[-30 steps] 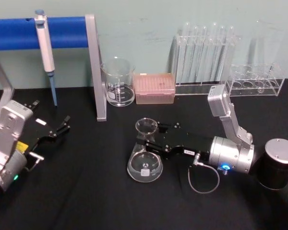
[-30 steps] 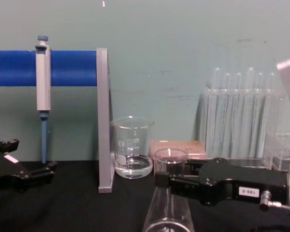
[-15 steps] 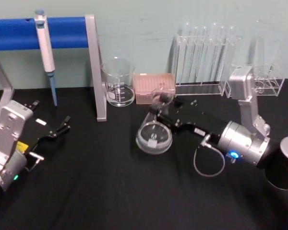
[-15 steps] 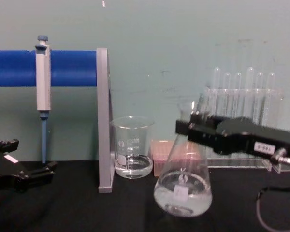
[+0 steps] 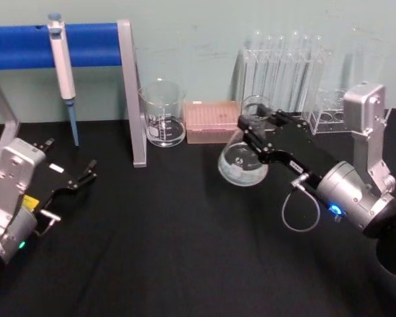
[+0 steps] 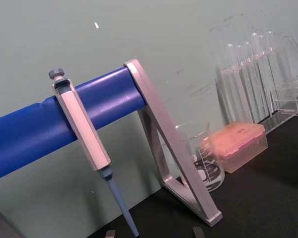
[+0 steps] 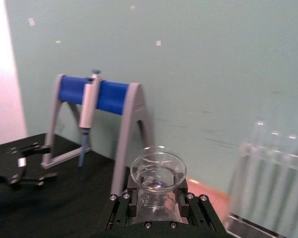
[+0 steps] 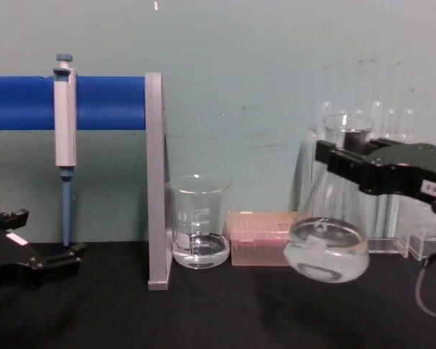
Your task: Grasp the erlenmeyer flask with one hand, shake it three times, then place it back.
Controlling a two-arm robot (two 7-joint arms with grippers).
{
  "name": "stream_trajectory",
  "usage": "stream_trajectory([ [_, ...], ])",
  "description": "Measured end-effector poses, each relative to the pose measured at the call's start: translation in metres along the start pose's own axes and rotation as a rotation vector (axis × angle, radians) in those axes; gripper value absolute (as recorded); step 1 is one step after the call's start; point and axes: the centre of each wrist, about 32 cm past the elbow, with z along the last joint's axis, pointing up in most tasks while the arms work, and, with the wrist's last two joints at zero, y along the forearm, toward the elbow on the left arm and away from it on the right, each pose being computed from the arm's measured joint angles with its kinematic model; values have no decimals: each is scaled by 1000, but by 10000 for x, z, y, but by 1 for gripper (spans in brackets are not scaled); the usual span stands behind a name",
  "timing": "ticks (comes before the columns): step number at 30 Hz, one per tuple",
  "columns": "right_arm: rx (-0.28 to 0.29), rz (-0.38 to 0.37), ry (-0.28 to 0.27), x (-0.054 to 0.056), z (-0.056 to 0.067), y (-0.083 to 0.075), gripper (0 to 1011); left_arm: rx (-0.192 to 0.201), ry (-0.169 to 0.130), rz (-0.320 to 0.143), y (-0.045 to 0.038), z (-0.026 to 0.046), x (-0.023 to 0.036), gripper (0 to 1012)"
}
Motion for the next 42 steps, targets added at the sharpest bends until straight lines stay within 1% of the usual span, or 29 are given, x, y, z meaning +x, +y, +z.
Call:
stream_trajectory([
  [7, 24, -93, 24, -68, -11, -87, 449, 0, 0, 0, 0, 0, 0, 1001],
  [10, 27, -112, 33, -87, -22, -107, 449, 0, 0, 0, 0, 0, 0, 1001],
  [16, 20, -125, 37, -104, -32, -109, 449, 0, 0, 0, 0, 0, 0, 1001],
  [21, 10, -118, 32, -110, -41, -87, 449, 0, 0, 0, 0, 0, 0, 1001],
  [25, 4, -86, 28, -126, -45, -44, 449, 0, 0, 0, 0, 0, 0, 1001],
  [26, 3, -68, 26, -131, -45, -24, 449, 0, 0, 0, 0, 0, 0, 1001],
  [27, 3, -68, 26, -131, -45, -24, 449, 0, 0, 0, 0, 0, 0, 1001],
  [32, -7, 41, 15, -182, -46, 90, 449, 0, 0, 0, 0, 0, 0, 1001],
  [33, -8, 78, 13, -200, -46, 128, 449, 0, 0, 0, 0, 0, 0, 1001],
  [35, -8, 114, 11, -219, -43, 165, 449, 0, 0, 0, 0, 0, 0, 1001],
  [38, -10, 186, 6, -261, -40, 239, 449, 0, 0, 0, 0, 0, 0, 1001],
  [42, -13, 247, 1, -296, -39, 297, 449, 0, 0, 0, 0, 0, 0, 1001],
])
